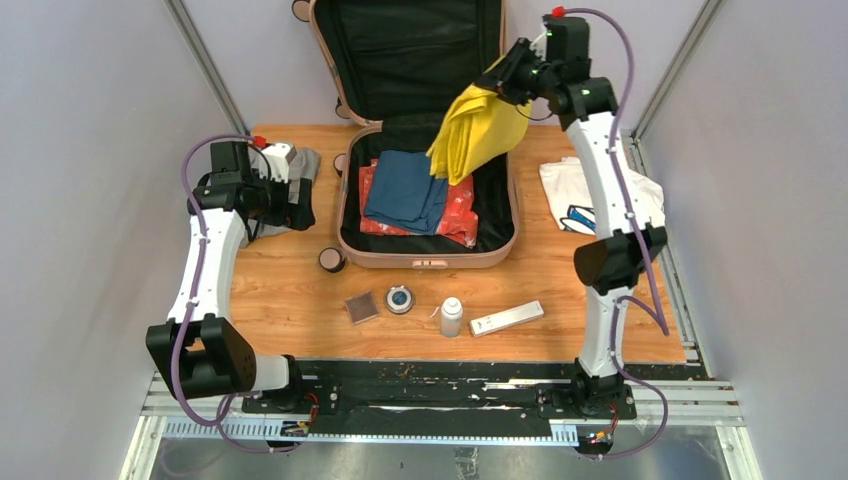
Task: Pack the luggage
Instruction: Place the clothes in the luggage.
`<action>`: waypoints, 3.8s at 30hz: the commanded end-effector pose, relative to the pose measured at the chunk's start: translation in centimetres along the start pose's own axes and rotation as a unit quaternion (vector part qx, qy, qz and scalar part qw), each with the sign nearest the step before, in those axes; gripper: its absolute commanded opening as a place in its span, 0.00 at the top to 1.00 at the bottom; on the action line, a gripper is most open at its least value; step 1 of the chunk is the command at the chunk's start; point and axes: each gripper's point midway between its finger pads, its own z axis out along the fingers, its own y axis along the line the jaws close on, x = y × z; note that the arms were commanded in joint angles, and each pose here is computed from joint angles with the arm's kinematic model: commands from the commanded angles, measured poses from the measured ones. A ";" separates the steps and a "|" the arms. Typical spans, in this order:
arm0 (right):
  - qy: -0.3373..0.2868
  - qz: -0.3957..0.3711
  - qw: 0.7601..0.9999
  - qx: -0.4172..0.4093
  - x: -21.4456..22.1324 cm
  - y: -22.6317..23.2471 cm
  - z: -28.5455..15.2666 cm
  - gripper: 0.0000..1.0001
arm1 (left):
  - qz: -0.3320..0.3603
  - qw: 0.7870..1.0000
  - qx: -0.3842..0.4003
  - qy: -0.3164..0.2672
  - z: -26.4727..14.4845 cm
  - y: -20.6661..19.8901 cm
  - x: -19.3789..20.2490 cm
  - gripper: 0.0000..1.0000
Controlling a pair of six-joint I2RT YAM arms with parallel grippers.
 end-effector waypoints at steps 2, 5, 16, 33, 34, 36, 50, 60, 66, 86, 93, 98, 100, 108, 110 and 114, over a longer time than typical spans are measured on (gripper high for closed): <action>-0.092 0.026 0.976 -0.198 -3.8 10.5 3.3 1.00 | -0.026 1.000 0.011 0.000 -0.4 -0.3 -0.5 0.00; -0.149 0.077 0.941 -0.295 -5.7 13.6 5.1 1.00 | -0.029 0.999 0.016 -0.002 -0.6 -0.5 -0.6 0.00; -0.131 0.052 0.898 -0.416 -0.4 19.3 6.2 1.00 | -0.041 0.999 0.029 0.021 0.5 -0.7 0.7 0.00; 0.192 -0.019 0.908 -0.372 19.4 12.7 8.7 1.00 | -0.036 0.999 0.018 0.025 0.5 -0.3 1.0 0.00; 0.190 -0.033 0.915 -0.355 19.8 11.9 8.5 1.00 | -0.037 0.999 0.018 0.026 0.5 -0.3 1.0 0.00; 0.192 -0.051 0.926 -0.322 20.2 10.6 7.8 1.00 | -0.037 0.999 0.021 0.024 0.6 -0.4 0.9 0.00; 0.255 -0.092 0.959 -0.082 24.2 -3.2 4.8 1.00 | -0.037 0.999 0.032 0.015 0.4 -0.8 0.4 0.00; 0.319 -0.135 0.927 0.146 26.6 -14.3 2.3 0.87 | -0.043 0.998 0.045 0.007 0.2 -1.3 -0.2 0.00; 0.323 -0.167 0.912 0.189 25.4 -15.4 1.0 0.50 | -0.041 0.998 0.047 0.005 0.1 -1.4 -0.3 0.00; 0.253 -0.037 0.966 0.039 21.3 -11.0 12.9 0.83 | -0.028 0.999 0.026 -0.001 -0.4 -0.8 -0.6 0.00; 0.256 0.004 0.965 0.065 24.0 -15.8 15.3 0.86 | -0.025 0.999 0.026 0.004 -0.3 -0.8 -0.2 0.00; 0.182 -0.044 0.982 0.019 20.7 -8.5 14.0 0.65 | -0.025 0.999 0.027 0.006 -0.2 -0.8 0.0 0.00; 0.137 -0.071 0.988 -0.025 19.6 -3.7 13.6 0.56 | -0.024 0.999 0.026 0.004 -0.3 -0.8 -0.1 0.00; 0.201 -0.026 0.974 -0.103 26.4 2.0 18.0 0.65 | -0.024 0.999 0.023 -0.004 -0.9 -1.0 -0.4 0.00; 0.225 -0.007 0.970 -0.092 29.1 0.4 19.1 0.69 | -0.023 0.999 0.022 -0.005 -1.0 -1.0 -0.4 0.00; 0.259 0.012 0.964 -0.058 33.5 -3.2 20.8 0.71 | -0.019 1.000 0.020 -0.003 -1.0 -0.8 -0.4 0.00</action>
